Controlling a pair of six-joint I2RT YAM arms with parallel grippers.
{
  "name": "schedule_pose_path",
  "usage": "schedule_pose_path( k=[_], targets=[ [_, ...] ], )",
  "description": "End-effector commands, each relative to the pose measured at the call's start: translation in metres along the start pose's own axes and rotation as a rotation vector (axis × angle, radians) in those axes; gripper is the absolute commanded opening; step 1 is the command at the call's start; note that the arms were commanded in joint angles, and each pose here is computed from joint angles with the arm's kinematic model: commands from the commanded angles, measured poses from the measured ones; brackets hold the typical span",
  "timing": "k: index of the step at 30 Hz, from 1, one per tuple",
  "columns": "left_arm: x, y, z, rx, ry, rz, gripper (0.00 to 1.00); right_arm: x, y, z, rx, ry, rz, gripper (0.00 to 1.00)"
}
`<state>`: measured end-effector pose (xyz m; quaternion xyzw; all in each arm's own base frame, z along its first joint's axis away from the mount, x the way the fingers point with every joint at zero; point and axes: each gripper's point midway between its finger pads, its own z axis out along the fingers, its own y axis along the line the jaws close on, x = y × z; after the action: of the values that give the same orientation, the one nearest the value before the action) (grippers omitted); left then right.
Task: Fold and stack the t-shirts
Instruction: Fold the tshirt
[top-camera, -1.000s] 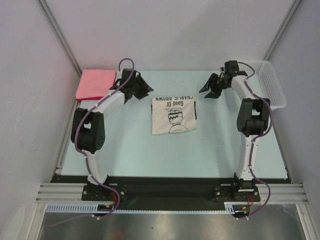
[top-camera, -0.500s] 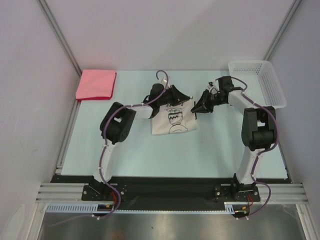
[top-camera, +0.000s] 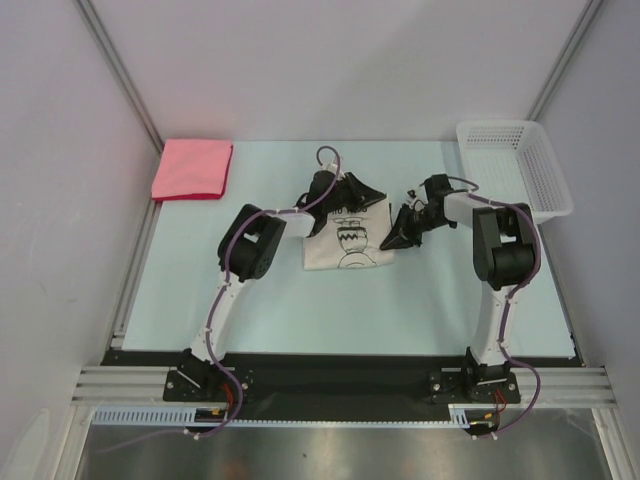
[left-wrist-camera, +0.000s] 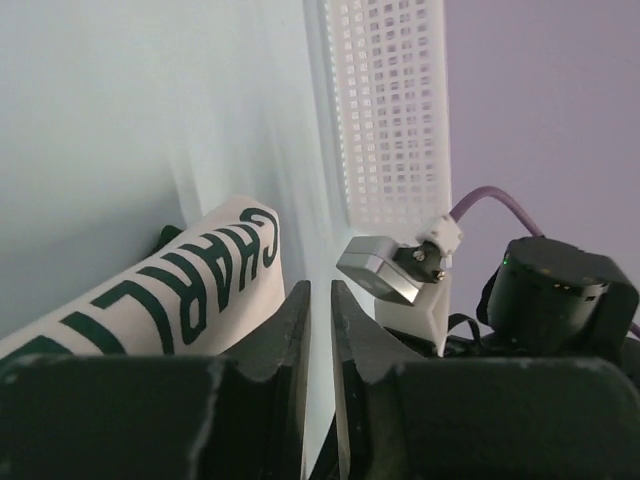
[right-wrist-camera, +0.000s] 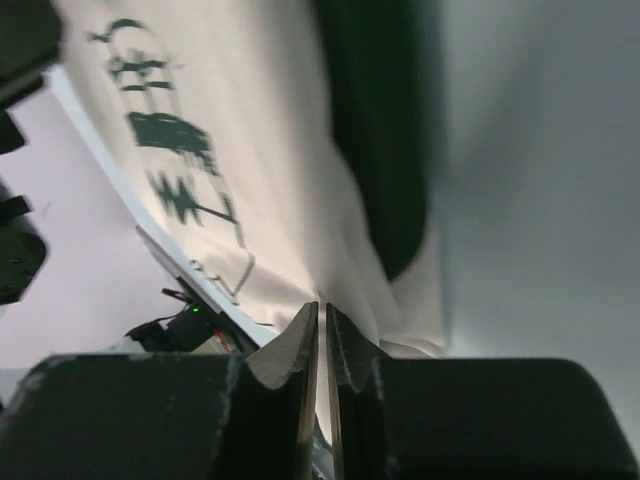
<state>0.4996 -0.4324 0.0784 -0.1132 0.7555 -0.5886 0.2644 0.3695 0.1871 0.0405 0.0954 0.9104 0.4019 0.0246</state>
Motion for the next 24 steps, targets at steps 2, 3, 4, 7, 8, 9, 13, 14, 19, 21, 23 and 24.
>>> schedule_pose_path(
  k=[2, 3, 4, 7, 8, 9, 13, 14, 19, 21, 23, 24],
  targets=[
    [-0.008, 0.0, 0.003, -0.011, -0.011, -0.012, 0.16, 0.001, -0.024, -0.029, 0.101, -0.061, -0.002, 0.12],
    [-0.008, -0.004, 0.004, -0.014, -0.005, -0.007, 0.16, 0.0, -0.015, -0.037, 0.087, -0.077, -0.013, 0.12],
    [-0.009, -0.007, 0.003, -0.011, -0.003, 0.008, 0.16, -0.001, -0.008, -0.04, 0.07, -0.079, -0.02, 0.12],
    [-0.014, -0.023, 0.002, -0.006, 0.005, 0.049, 0.17, -0.003, 0.027, -0.054, 0.053, -0.102, -0.088, 0.13],
    [-0.014, -0.022, 0.001, -0.021, 0.015, 0.05, 0.18, 0.002, 0.038, -0.055, 0.05, -0.094, -0.106, 0.13],
    [-0.015, -0.025, 0.001, -0.019, 0.019, 0.059, 0.18, 0.001, 0.048, -0.058, 0.041, -0.102, -0.124, 0.14],
    [-0.017, -0.024, -0.001, -0.034, 0.033, 0.062, 0.18, 0.017, 0.064, -0.037, -0.021, -0.032, -0.103, 0.15],
    [-0.017, -0.023, -0.002, -0.035, 0.034, 0.063, 0.18, 0.017, 0.062, -0.029, -0.021, -0.023, -0.106, 0.15],
    [-0.013, -0.001, 0.003, -0.062, 0.054, -0.011, 0.19, 0.034, 0.026, 0.004, -0.059, 0.032, -0.056, 0.15],
    [-0.015, 0.004, 0.009, -0.057, 0.049, -0.01, 0.19, 0.032, 0.012, 0.01, -0.078, 0.018, -0.062, 0.14],
    [-0.012, 0.016, 0.012, -0.062, 0.053, -0.024, 0.19, 0.034, -0.004, 0.01, -0.073, 0.016, -0.034, 0.14],
    [-0.014, 0.017, 0.013, -0.057, 0.046, -0.03, 0.19, 0.035, -0.005, 0.008, -0.087, 0.018, -0.037, 0.13]
  ],
)
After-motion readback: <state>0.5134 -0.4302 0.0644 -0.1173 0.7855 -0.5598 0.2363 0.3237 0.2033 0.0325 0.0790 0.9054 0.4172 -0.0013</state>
